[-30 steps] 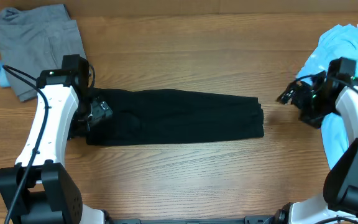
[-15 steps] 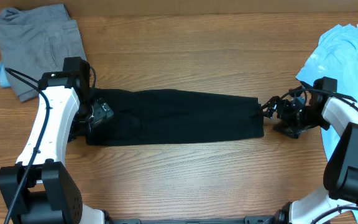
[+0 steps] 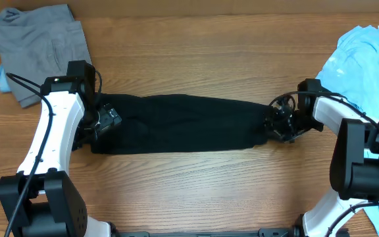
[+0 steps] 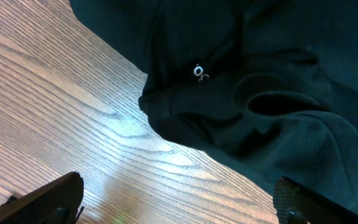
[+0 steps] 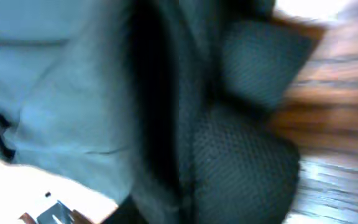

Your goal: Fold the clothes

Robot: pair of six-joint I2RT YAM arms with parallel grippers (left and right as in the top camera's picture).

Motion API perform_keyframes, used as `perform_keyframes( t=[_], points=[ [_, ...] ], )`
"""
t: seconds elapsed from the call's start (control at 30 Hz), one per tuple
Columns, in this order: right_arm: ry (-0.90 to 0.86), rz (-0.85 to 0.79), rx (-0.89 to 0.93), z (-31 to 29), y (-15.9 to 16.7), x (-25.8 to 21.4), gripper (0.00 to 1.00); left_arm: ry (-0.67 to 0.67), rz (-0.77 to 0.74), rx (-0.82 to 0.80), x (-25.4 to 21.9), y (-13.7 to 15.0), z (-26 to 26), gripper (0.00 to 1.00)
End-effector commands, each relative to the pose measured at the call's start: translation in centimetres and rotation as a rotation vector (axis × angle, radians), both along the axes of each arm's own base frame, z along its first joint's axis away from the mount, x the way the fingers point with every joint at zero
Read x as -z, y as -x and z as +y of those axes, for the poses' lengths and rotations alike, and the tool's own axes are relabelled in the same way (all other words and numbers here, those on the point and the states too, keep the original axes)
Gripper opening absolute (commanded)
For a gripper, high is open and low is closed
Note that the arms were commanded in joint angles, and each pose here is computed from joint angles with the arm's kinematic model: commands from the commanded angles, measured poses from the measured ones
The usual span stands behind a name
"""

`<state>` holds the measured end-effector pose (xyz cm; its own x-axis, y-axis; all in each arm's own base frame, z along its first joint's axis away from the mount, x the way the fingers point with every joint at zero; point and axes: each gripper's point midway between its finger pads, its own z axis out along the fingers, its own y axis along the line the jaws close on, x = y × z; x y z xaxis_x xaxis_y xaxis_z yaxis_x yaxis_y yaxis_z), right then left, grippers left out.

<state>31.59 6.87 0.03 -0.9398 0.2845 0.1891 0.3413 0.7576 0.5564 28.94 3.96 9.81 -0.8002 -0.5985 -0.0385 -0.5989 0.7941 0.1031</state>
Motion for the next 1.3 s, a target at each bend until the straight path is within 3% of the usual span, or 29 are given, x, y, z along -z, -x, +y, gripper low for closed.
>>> perform_keyframes(
  t=[0.0,0.03,0.3,0.53,0.9,1.27],
  points=[
    [0.228,0.121,0.042,-3.1,1.7,3.5,0.09,0.006,0.013,0.006,0.3,0.2,0.1,1.0],
    [0.264,0.139,0.058,-3.7,1.6,3.3,0.04,0.006,0.014,0.006,0.3,0.2,0.1,1.0],
    [0.438,0.067,0.184,-6.7,-0.9,-3.1,0.04,0.006,0.015,0.006,0.3,0.2,0.1,1.0],
    [0.479,-0.079,0.181,-4.9,-1.9,-9.2,0.04,0.005,0.011,0.006,0.3,0.1,0.1,1.0],
    [0.449,-0.254,-0.086,7.8,-1.3,-10.6,0.04,0.006,0.012,0.006,0.3,0.2,0.1,1.0],
    [0.36,-0.357,-0.137,14.9,-0.7,-12.4,0.04,0.005,0.012,0.006,0.3,0.2,0.1,1.0]
  ],
)
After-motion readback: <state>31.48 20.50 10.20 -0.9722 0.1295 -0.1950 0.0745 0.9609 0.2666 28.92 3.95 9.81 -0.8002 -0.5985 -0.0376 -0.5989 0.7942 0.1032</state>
